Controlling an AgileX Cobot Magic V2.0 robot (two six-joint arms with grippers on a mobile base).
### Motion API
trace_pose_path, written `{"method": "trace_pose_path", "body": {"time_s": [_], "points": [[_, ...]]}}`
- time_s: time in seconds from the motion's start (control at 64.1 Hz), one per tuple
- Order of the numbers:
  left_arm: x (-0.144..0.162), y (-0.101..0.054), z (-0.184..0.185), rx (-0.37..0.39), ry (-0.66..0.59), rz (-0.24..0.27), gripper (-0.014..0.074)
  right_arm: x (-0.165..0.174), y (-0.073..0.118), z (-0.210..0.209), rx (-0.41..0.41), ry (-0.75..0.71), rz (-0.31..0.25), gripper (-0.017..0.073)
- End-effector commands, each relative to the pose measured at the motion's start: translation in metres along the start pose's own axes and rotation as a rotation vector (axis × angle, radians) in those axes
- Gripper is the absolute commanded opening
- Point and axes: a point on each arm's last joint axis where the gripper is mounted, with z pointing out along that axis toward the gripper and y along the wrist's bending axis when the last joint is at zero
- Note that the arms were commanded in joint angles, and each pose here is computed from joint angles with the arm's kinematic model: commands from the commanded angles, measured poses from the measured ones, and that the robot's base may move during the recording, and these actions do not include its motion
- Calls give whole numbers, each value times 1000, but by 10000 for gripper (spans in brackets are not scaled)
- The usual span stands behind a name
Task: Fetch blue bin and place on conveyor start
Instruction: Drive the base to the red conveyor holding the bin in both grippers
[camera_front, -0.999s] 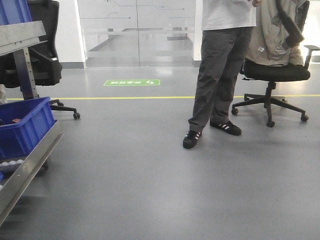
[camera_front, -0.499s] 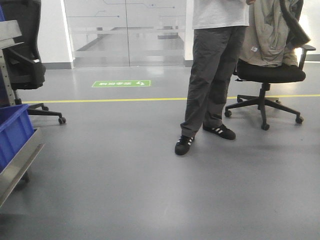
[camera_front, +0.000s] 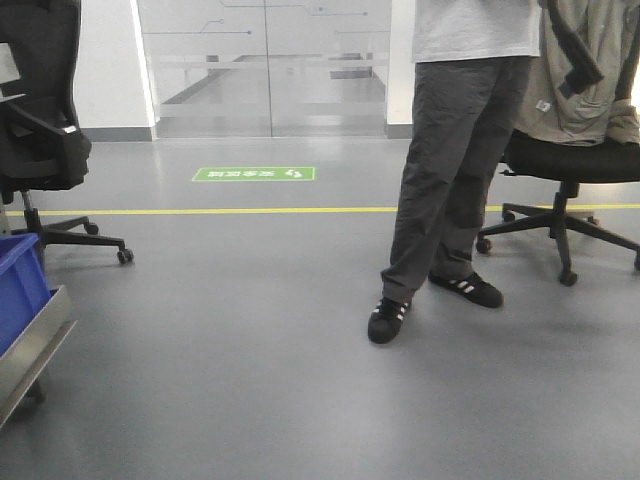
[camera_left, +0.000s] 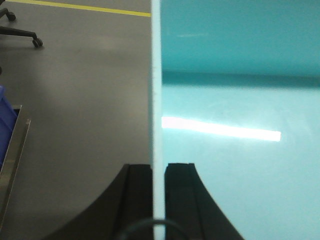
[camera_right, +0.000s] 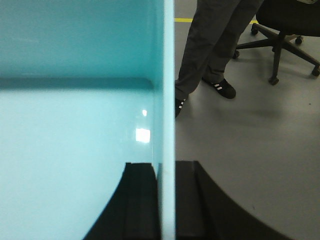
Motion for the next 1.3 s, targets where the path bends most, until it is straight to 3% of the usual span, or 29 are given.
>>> {"method": "trace_pose_path", "body": {"time_s": [0.0, 1.28], "points": [[-9, 5, -12, -21, -69, 15, -111, -8, -14, -10, 81, -58, -34, -165], [-10, 3, -5, -22, -85, 27, -111, -8, -14, -10, 82, -56, -35, -165]]}}
